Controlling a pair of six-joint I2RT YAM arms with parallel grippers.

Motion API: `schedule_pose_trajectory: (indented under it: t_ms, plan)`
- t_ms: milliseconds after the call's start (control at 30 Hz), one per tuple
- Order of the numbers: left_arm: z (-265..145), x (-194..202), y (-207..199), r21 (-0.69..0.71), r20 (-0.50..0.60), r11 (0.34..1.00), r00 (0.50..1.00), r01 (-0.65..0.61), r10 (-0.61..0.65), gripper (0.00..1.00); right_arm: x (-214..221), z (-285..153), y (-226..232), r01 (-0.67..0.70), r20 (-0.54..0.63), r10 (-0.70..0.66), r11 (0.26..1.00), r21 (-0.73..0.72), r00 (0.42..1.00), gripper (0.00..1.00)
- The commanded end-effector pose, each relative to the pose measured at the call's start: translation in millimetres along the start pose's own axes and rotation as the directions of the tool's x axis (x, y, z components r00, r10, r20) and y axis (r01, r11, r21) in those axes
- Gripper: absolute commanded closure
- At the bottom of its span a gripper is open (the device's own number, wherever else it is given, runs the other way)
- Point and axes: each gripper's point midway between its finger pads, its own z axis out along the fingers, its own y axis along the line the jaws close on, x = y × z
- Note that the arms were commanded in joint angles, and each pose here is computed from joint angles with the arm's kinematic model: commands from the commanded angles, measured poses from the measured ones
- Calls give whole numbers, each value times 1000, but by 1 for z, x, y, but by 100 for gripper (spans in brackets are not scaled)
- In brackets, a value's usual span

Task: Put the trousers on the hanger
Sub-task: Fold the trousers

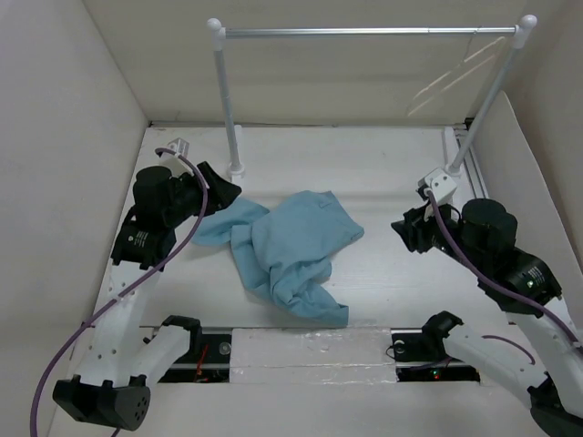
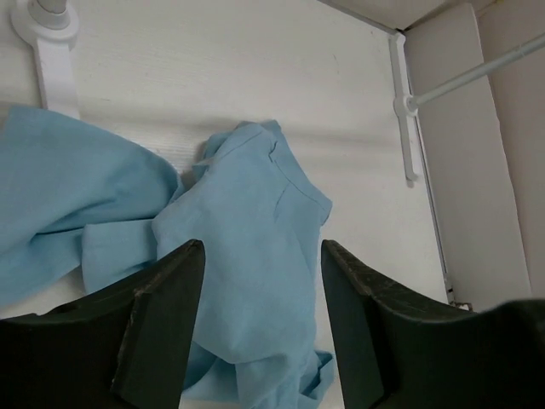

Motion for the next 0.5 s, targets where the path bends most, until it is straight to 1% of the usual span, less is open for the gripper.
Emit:
schedule_pose_trajectory:
  t_ms: [0, 33, 67, 100, 133, 167, 200, 233, 267, 300, 333, 367, 400, 433, 467]
  plan:
    - [-7, -11, 3, -39, 57, 999, 998, 23, -21, 46, 2, 3, 7, 35, 5, -35, 998, -50, 999, 51]
    - [-8, -10, 8, -70, 55, 997, 998, 36, -32, 46, 3, 7, 10, 42, 8, -41, 997, -66, 999, 48]
    - [-10, -16, 16, -120, 89, 992, 995, 44, -34, 48, 4, 10, 10, 54, 8, -53, 996, -71, 999, 46]
    - [-12, -15, 24, -163, 93, 985, 995, 59, -44, 51, 4, 16, 11, 52, 4, -52, 996, -76, 999, 46]
    - [-13, -14, 30, -196, 102, 977, 993, 82, -63, 59, 6, 21, 12, 53, -4, -53, 995, -85, 999, 54]
    - [-13, -16, 43, -259, 124, 961, 990, 95, -65, 78, 10, 28, 17, 52, -19, -54, 992, -113, 998, 85]
    - [-13, -13, 51, -300, 124, 948, 990, 106, -71, 94, 11, 34, 19, 51, -21, -54, 991, -125, 998, 96]
    - [-14, -7, 61, -345, 110, 932, 991, 114, -81, 100, 17, 46, 22, 44, -54, -52, 989, -144, 997, 100]
    - [-16, -9, 76, -412, 134, 901, 987, 135, -87, 100, 24, 53, 24, 38, -75, -50, 988, -152, 996, 100]
    - [-13, -2, 86, -443, 120, 886, 988, 139, -95, 100, 23, 62, 24, 39, -70, -50, 987, -156, 996, 100]
    - [-11, 3, 92, -464, 112, 874, 989, 142, -101, 100, 31, 76, 25, 33, -105, -50, 987, -158, 993, 100]
    - [-6, 8, 102, -499, 103, 853, 987, 155, -119, 97, 34, 84, 24, 29, -115, -47, 988, -155, 992, 100]
    - [-2, 16, 111, -530, 93, 831, 986, 167, -139, 87, 30, 93, 23, 33, -103, -49, 988, -149, 993, 100]
    - [1, 20, 118, -553, 89, 814, 984, 177, -154, 75, 32, 103, 18, 31, -117, -47, 990, -135, 992, 99]
    - [8, 27, 127, -578, 72, 796, 983, 179, -169, 47, 42, 120, 18, 30, -158, -51, 990, -137, 986, 81]
